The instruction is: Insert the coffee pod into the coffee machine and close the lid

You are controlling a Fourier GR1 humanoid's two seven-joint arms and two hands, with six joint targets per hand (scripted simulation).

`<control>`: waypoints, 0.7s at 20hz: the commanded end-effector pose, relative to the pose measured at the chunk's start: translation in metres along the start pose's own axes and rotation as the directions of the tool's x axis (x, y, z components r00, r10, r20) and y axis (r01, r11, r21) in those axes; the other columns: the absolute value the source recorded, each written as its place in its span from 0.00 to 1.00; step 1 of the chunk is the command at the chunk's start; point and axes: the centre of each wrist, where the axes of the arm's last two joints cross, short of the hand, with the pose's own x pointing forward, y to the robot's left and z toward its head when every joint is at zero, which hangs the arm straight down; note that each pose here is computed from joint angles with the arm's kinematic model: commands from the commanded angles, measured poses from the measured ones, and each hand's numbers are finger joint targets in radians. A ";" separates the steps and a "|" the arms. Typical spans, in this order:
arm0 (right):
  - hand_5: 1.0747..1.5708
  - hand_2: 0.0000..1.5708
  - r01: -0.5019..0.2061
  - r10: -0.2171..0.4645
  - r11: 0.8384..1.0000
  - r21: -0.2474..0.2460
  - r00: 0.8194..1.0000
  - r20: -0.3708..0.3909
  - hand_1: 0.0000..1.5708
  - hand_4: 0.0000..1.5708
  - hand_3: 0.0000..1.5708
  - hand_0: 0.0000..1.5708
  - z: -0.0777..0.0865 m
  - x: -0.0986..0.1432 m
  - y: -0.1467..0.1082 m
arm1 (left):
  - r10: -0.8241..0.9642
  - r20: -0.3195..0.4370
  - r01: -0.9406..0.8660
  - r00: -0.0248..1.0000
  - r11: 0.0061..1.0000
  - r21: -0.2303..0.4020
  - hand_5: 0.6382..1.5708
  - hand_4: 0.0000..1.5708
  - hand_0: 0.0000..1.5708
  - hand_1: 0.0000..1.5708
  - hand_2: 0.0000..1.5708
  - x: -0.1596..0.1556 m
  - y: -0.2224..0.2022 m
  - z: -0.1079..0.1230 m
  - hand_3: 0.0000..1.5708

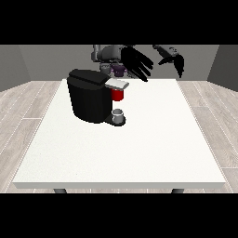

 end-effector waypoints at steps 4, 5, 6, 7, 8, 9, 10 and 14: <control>1.00 0.00 0.076 -0.106 0.990 0.122 0.959 0.262 0.00 0.03 0.00 0.00 0.000 0.022 0.043 | -0.023 0.037 0.025 0.999 0.999 -0.045 1.00 0.19 0.00 0.00 0.00 0.023 -0.003 -0.012 0.00; 1.00 0.00 0.075 -0.115 0.988 0.134 0.939 0.324 0.00 0.08 0.00 0.00 0.007 0.034 0.059 | -0.026 0.058 0.027 0.998 1.000 -0.005 1.00 0.20 0.00 0.00 0.00 0.015 -0.002 -0.013 0.00; 1.00 0.00 0.068 -0.109 0.987 0.143 0.949 0.297 0.00 0.06 0.00 0.00 -0.002 0.037 0.051 | -0.006 0.039 0.007 0.999 1.000 -0.022 1.00 0.22 0.00 0.00 0.00 0.018 -0.005 -0.013 0.00; 1.00 0.00 0.092 -0.124 0.989 0.113 0.937 0.326 0.00 0.06 0.00 0.00 -0.010 0.042 0.039 | -0.044 0.078 0.048 0.996 0.998 -0.045 1.00 0.22 0.00 0.00 0.00 0.034 -0.004 -0.022 0.00; 1.00 0.00 0.084 -0.124 0.986 0.141 0.943 0.310 0.00 0.00 0.00 0.00 -0.005 0.042 0.062 | -0.045 0.040 0.046 0.998 0.998 -0.038 1.00 0.22 0.00 0.00 0.00 0.027 0.001 -0.018 0.00; 1.00 0.00 0.102 -0.143 0.984 0.145 0.939 0.312 0.00 0.00 0.00 0.00 -0.011 0.035 0.055 | -0.032 0.056 0.036 0.998 0.997 -0.063 1.00 0.21 0.00 0.00 0.00 0.031 -0.008 -0.016 0.00; 1.00 0.00 0.089 -0.134 0.983 0.161 0.945 0.297 0.00 0.00 0.00 0.00 -0.008 0.024 0.074 | -0.023 0.009 0.024 1.000 0.998 -0.050 1.00 0.21 0.00 0.00 0.00 0.021 -0.014 -0.007 0.00; 1.00 0.00 0.093 -0.198 0.959 0.269 0.897 0.396 0.00 0.00 0.00 0.00 0.005 0.041 0.099 | -0.006 0.004 0.006 1.000 1.000 0.031 1.00 0.17 0.00 0.00 0.00 0.000 -0.013 0.004 0.00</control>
